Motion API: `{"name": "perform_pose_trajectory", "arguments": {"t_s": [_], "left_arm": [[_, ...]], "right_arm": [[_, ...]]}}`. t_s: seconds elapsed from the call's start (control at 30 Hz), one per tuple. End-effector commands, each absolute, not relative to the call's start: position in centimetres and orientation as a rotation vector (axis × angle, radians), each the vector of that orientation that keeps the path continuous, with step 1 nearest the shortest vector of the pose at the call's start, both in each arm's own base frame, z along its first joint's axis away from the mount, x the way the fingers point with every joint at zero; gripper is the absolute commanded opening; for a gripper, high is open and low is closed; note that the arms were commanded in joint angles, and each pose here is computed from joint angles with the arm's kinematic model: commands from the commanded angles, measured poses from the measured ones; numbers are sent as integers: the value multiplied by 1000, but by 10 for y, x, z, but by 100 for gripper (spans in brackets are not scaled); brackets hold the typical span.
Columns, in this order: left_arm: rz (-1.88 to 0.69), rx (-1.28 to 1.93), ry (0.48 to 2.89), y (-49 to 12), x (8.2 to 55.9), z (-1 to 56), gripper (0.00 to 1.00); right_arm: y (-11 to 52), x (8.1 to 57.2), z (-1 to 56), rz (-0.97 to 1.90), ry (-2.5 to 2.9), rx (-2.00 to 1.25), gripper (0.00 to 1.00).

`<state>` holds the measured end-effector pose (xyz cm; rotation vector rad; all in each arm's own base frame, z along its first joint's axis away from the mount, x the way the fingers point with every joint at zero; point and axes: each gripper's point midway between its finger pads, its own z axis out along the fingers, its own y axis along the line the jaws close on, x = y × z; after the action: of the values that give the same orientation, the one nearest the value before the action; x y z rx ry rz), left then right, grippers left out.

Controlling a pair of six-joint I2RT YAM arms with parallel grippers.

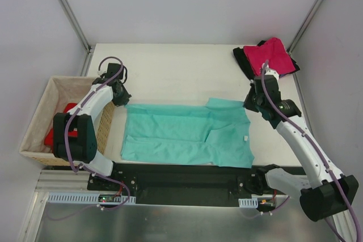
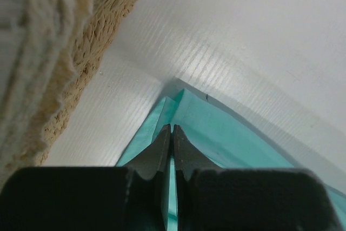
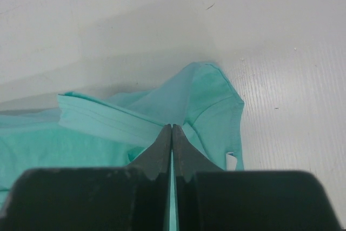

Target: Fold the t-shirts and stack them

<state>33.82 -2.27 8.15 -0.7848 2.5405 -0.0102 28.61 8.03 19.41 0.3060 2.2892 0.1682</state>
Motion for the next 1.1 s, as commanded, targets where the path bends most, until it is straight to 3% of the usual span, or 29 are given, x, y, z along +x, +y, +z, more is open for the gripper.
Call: {"name": "perform_pose_trajectory", "arguments": {"t_s": [0.0,1.07], "left_arm": [[56,-812,2514,-14,325,90,0],[116,-910,2530,-13,274,67,0]], "right_arm": [[76,273,192,133,2281,307,1],[83,216,167,85,2298,239,1]]}}
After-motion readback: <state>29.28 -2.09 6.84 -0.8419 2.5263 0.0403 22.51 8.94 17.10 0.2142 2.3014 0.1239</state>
